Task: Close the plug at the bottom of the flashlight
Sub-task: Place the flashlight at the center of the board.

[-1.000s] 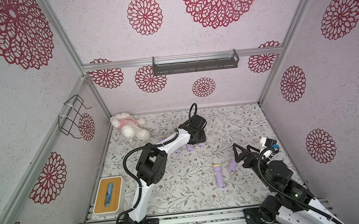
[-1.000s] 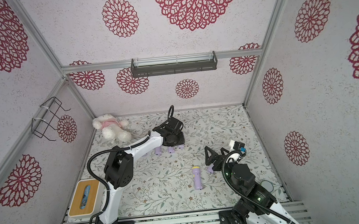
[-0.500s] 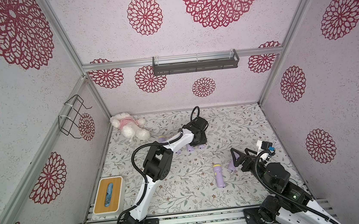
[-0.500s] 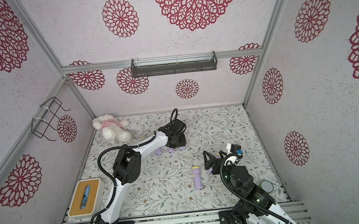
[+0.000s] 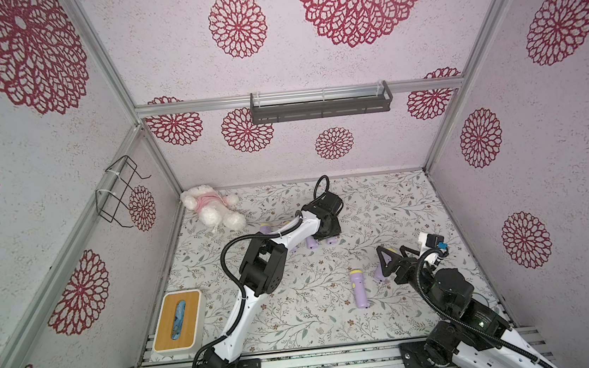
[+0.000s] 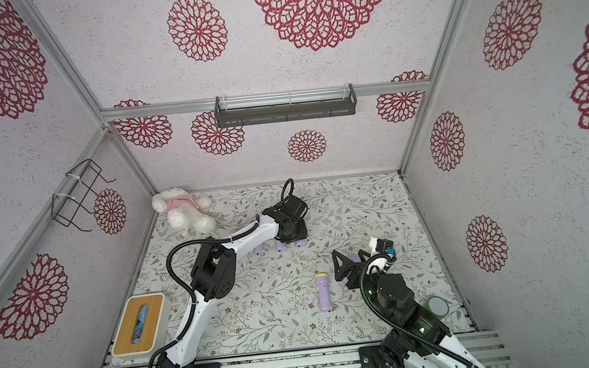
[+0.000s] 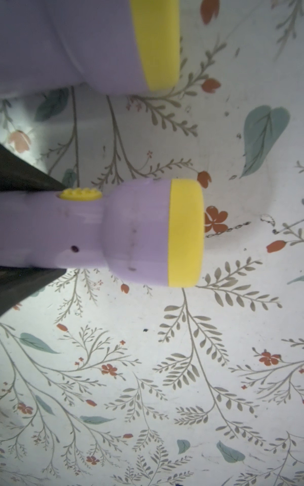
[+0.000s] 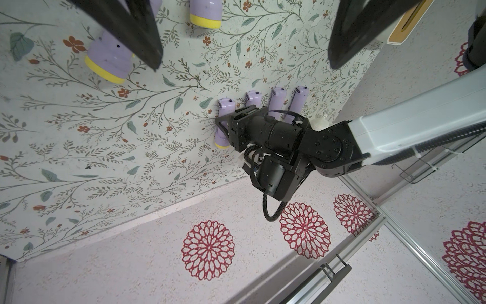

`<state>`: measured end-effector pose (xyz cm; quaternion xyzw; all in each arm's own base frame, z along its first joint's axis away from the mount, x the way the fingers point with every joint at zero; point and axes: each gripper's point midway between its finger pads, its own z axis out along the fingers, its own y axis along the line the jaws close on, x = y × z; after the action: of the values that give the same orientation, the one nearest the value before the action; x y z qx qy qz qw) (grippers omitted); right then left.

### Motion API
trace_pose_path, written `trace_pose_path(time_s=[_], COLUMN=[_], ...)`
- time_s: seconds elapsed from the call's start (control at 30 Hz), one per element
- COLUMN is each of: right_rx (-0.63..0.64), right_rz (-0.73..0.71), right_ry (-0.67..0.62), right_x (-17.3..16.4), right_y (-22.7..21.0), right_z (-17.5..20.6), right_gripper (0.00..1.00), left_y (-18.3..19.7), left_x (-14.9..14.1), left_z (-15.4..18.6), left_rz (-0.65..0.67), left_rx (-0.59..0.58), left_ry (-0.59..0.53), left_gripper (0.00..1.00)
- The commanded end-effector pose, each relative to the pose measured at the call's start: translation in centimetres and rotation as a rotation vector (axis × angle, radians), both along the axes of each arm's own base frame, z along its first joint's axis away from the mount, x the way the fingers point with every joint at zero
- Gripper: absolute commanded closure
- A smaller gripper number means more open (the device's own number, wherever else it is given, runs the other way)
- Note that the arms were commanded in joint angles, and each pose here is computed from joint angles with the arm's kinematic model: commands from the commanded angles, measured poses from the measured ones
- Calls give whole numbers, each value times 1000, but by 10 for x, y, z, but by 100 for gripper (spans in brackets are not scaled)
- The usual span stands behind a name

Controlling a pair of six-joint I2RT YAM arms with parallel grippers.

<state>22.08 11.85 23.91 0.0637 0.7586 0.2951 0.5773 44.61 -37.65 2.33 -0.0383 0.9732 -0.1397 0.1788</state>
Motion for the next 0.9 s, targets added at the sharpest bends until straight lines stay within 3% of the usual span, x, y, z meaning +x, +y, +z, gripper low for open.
trace_pose_path(time_s=[0.0, 0.3, 0.47, 0.87], right_rx=[8, 12, 14, 20], right_rz=[-2, -1, -2, 1], right_ry=[-40, -37, -35, -27], right_x=[1, 1, 1, 2], right_y=[0, 0, 0, 1], right_z=[9, 7, 7, 4], right_gripper=[1, 1, 1, 1], left_y=[-9, -12, -9, -2], left_x=[-4, -12, -12, -5], left_z=[-2, -12, -13, -19], left_rz=[-1, -8, -4, 6], left_rx=[2, 17, 33, 56], left_ry=[3, 26, 25, 22], left_gripper=[98, 84, 71, 63])
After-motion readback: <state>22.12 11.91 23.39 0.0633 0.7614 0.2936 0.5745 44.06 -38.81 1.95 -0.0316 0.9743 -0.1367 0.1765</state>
